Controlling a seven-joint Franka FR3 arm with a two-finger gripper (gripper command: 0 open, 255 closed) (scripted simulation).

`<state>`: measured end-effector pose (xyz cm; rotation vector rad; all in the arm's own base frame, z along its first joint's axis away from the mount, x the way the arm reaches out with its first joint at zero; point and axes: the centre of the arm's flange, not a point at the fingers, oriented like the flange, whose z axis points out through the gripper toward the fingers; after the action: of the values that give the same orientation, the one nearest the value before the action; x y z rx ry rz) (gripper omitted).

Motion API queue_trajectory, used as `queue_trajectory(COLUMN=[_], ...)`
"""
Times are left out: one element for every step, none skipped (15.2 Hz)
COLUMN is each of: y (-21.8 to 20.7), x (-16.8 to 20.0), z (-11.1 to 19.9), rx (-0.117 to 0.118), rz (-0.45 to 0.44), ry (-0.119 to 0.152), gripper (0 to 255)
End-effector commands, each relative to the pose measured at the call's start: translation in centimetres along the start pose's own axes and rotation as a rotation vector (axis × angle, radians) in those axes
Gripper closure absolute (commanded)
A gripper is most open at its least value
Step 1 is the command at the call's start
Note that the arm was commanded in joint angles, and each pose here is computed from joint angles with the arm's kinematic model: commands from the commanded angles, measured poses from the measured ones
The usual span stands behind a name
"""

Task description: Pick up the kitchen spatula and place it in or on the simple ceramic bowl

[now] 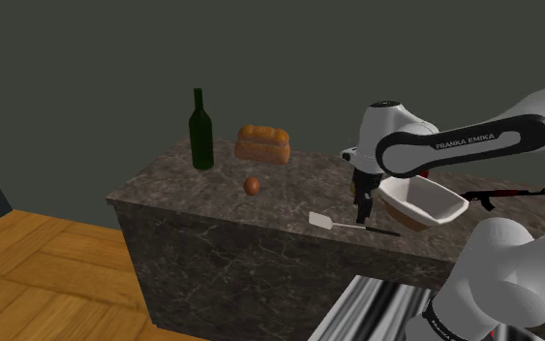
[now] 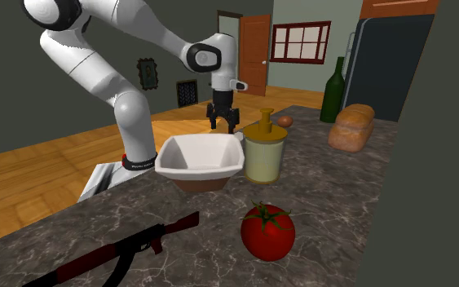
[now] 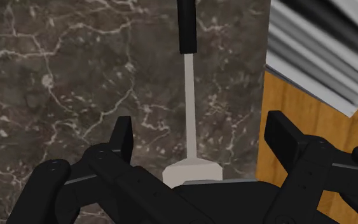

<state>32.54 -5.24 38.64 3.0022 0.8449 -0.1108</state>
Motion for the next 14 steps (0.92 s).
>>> queue_trajectory(y=[0.0, 0.0, 0.0, 0.0, 0.0, 0.0, 0.0, 0.0, 0.0, 0.0, 0.0, 0.0, 0.0, 0.0], x=[0.0, 0.0, 0.0, 0.0, 0.0, 0.0, 0.0, 0.0, 0.0, 0.0, 0.0, 0.0, 0.0, 0.0], z=[1.3, 1.9, 2.4, 2.9, 3.4, 4.0, 4.8, 4.8, 4.8, 4.8, 4.8, 4.8, 4.8, 4.8], rx=[-0.002, -0.002, -0.002, -0.002, -0.002, -0.002, -0.002, -0.002, -0.002, -0.002, -0.002, -0.002, -0.002, -0.002], rz=[-0.027, -0.027, -0.027, -0.027, -0.027, -0.027, -0.027, -0.027, -0.027, -0.027, -0.027, -0.027, -0.027, -0.027], ry=[0.008, 0.008, 0.008, 0.008, 0.008, 0.008, 0.008, 0.008, 0.008, 0.008, 0.008, 0.008, 0.008, 0.008], gripper=[0, 0, 0, 0, 0, 0, 0, 0, 0, 0, 0, 0, 0, 0])
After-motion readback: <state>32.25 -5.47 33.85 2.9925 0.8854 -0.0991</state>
